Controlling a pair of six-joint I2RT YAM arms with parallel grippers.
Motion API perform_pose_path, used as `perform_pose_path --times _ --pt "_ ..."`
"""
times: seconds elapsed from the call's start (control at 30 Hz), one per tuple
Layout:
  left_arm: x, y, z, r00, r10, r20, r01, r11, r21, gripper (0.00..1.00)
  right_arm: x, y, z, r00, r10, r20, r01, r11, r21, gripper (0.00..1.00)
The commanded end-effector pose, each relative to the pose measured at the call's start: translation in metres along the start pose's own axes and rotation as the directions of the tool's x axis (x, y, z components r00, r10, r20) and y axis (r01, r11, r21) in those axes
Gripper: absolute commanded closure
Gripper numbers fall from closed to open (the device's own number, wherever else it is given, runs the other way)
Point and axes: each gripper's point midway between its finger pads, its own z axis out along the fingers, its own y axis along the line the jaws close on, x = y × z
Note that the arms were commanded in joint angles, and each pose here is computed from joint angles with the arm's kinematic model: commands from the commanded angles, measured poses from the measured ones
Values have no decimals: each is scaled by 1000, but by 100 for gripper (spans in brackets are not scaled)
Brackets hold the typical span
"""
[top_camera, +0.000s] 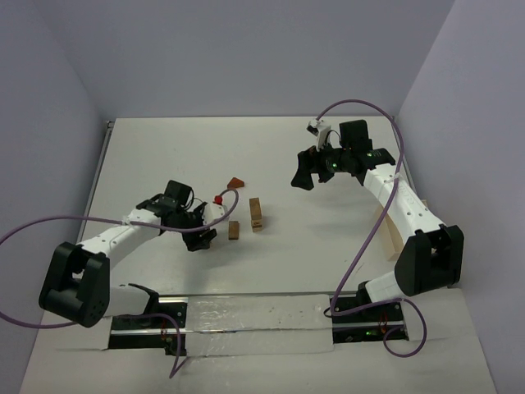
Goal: Build the wood block tower
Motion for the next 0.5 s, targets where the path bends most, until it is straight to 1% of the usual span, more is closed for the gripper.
perform_pose_path --times 0.0,0.03,0.07,0.1,0.13,0.23,0.3,0.33,0.4,0.47 --pt "-50 1 -38 987 48 151 -54 998 39 85 -13 8 -6 999 -37 31 37 999 -14 0" --pt "-56 4 -43 986 57 158 -63 998 32 88 -13 8 -7 999 -37 32 37 999 -13 0" --pt "-55 3 -44 987 53 151 -59 997 39 89 -13 8 -7 999 -37 32 37 999 -13 0" --pt "-58 2 -50 990 52 134 -61 996 58 93 -13 8 -7 999 -36 32 37 999 -13 0" --pt "-69 7 -59 988 81 130 -91 994 68 98 -13 8 -7 999 -38 33 38 999 -10 0" --pt "-71 8 -62 993 62 100 -73 991 110 100 -13 8 -8 999 -40 35 40 999 -5 0" --pt "-72 11 -59 991 73 108 -84 992 95 100 -14 9 -10 998 -44 40 44 999 -4 0" --pt "-71 9 -60 989 83 122 -93 993 78 100 -14 9 -10 998 -43 42 43 999 -5 0" --pt "-84 12 -68 974 119 191 -124 992 15 100 -15 14 -12 998 -31 54 32 999 -16 0" --pt "-101 15 -79 960 75 270 -83 996 18 100 -19 25 -12 997 -15 72 21 997 -77 0"
